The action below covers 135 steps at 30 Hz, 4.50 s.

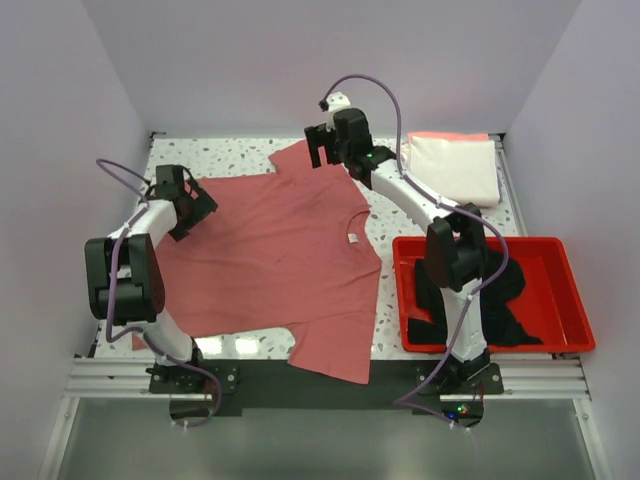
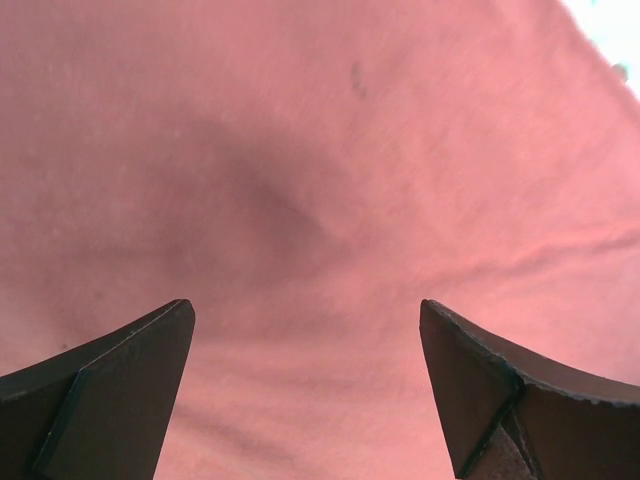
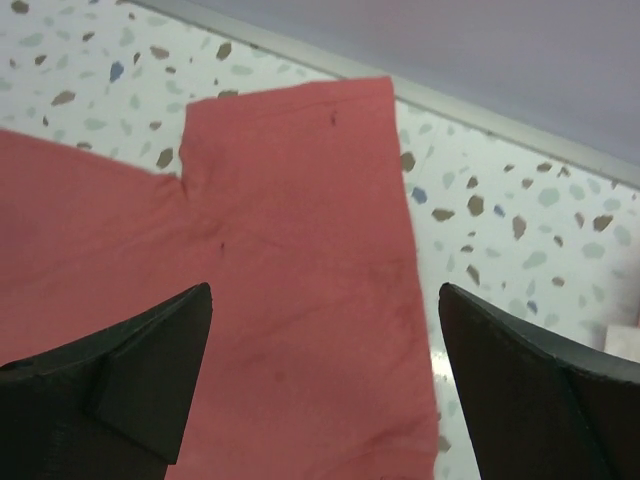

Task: Fold and stack the t-shirts
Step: Flatten the tshirt out

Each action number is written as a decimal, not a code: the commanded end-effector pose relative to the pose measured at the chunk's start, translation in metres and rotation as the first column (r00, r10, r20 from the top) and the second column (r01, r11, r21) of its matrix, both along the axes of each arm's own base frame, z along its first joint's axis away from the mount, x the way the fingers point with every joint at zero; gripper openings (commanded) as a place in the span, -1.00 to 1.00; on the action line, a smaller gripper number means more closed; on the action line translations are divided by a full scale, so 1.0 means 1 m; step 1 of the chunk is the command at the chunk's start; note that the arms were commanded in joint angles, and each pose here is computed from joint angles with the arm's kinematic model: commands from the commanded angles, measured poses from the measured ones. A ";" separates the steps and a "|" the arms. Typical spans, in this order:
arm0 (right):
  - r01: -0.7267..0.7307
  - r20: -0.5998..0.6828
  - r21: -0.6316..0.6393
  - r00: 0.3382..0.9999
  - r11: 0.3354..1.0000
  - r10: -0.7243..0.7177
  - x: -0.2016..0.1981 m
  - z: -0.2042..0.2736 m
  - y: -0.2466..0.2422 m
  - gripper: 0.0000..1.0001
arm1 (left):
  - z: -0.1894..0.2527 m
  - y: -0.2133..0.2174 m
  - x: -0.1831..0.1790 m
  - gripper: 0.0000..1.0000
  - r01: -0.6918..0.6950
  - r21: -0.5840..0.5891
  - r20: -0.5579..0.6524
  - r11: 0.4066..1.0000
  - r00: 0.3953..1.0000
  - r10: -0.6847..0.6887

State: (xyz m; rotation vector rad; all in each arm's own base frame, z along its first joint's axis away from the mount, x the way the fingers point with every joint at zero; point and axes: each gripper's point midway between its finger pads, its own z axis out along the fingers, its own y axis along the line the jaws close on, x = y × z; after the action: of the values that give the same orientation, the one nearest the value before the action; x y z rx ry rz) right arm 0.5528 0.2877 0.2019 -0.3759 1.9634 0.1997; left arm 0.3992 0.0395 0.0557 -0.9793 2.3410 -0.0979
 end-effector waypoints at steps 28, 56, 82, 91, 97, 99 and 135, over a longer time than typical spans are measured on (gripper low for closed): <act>0.107 -0.508 -0.214 0.837 0.971 -0.204 -0.038 -0.197 -0.064 0.98 | -0.059 0.039 0.079 1.00 -0.001 0.029 -0.145 1.000 0.989 0.005; 0.113 -0.370 -0.033 0.921 0.993 -0.117 0.026 -0.107 -0.074 0.98 | 0.007 0.012 0.138 1.00 0.065 0.001 -0.006 0.998 0.998 -0.065; 0.026 -0.288 0.085 0.958 0.996 0.000 -0.193 -0.018 -0.075 0.98 | 0.000 0.082 -0.192 0.93 -0.578 0.085 -0.070 0.812 0.809 0.583; -0.006 -0.321 0.072 0.947 0.997 0.028 -0.212 -0.025 -0.081 0.98 | -0.020 0.109 -0.203 0.70 -0.675 0.072 -0.074 0.735 0.731 0.678; -0.001 -0.319 0.052 0.947 0.999 0.018 -0.212 -0.025 -0.084 0.98 | -0.022 0.125 -0.199 0.57 -0.700 0.056 -0.068 0.712 0.708 0.703; 0.004 -0.325 0.041 0.946 0.999 0.010 -0.212 -0.026 -0.086 0.98 | -0.026 0.130 -0.199 0.54 -0.702 0.065 -0.083 0.709 0.704 0.705; -0.394 -0.460 -0.125 0.836 0.911 0.298 -0.342 -0.076 -0.022 0.98 | -0.039 0.127 -0.192 -1.00 -0.654 0.047 -0.097 0.755 0.749 0.655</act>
State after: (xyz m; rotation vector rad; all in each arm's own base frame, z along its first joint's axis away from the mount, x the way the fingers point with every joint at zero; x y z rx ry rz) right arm 0.2526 0.2610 0.1400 -0.7182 2.3323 0.3518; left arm 0.2027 0.1650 0.0127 -1.8030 1.9636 0.2888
